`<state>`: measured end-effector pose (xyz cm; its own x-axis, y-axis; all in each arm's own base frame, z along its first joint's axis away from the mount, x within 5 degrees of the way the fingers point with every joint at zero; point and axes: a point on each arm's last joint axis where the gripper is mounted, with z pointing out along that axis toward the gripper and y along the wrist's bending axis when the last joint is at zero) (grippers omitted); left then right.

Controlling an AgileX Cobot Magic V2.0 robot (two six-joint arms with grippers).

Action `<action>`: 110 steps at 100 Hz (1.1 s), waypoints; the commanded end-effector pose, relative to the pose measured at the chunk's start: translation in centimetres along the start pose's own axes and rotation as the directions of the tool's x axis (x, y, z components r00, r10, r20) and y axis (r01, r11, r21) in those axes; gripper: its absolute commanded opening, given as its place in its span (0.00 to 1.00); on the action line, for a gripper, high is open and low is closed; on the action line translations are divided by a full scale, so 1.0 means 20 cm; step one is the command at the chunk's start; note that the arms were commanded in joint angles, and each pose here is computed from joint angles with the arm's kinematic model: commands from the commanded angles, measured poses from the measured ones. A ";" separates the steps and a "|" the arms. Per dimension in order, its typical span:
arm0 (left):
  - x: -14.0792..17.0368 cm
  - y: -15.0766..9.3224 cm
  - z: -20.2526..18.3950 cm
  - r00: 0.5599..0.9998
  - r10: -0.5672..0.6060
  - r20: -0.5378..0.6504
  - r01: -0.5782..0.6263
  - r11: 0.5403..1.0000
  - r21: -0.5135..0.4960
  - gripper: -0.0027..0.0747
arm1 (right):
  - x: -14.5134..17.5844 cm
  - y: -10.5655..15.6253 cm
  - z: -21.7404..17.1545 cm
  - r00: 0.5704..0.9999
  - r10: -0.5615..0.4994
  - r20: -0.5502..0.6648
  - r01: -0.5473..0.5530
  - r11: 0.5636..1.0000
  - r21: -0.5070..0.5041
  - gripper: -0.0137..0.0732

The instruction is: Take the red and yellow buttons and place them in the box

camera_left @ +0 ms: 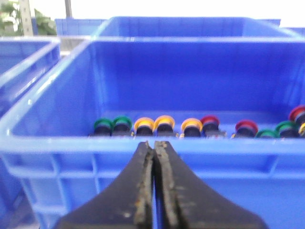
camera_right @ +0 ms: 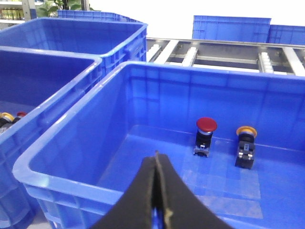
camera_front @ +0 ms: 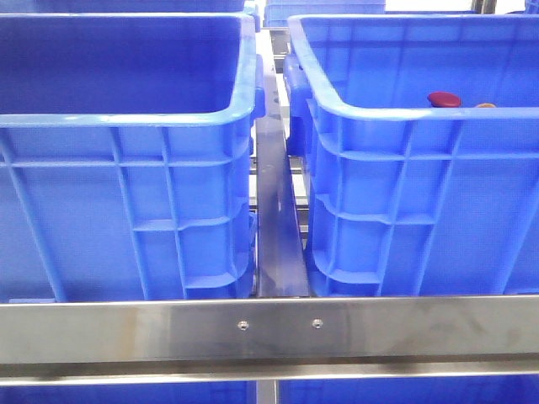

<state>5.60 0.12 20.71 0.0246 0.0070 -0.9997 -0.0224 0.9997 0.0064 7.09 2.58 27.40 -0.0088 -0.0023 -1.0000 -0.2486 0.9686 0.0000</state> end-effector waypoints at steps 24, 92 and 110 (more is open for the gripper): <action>0.06 0.00 0.00 1.000 -0.015 0.015 0.015 1.000 -0.004 0.01 | -0.05 0.00 0.00 1.000 0.011 0.029 -0.011 1.000 0.009 0.09; 0.06 0.00 0.00 1.000 -0.015 0.015 0.015 1.000 -0.004 0.01 | -0.05 0.00 0.00 1.000 0.012 0.029 -0.012 1.000 -0.001 0.09; 0.06 0.00 0.00 1.000 -0.015 0.015 0.015 1.000 -0.004 0.01 | -0.05 0.01 0.00 1.000 0.014 0.028 -0.014 1.000 -0.016 0.09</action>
<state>5.61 0.13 20.42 -0.0071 0.0062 -1.0000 -0.0237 0.9997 0.0064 7.07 2.67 27.33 -0.0130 -0.0006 -0.9999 -0.2586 0.9660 0.0027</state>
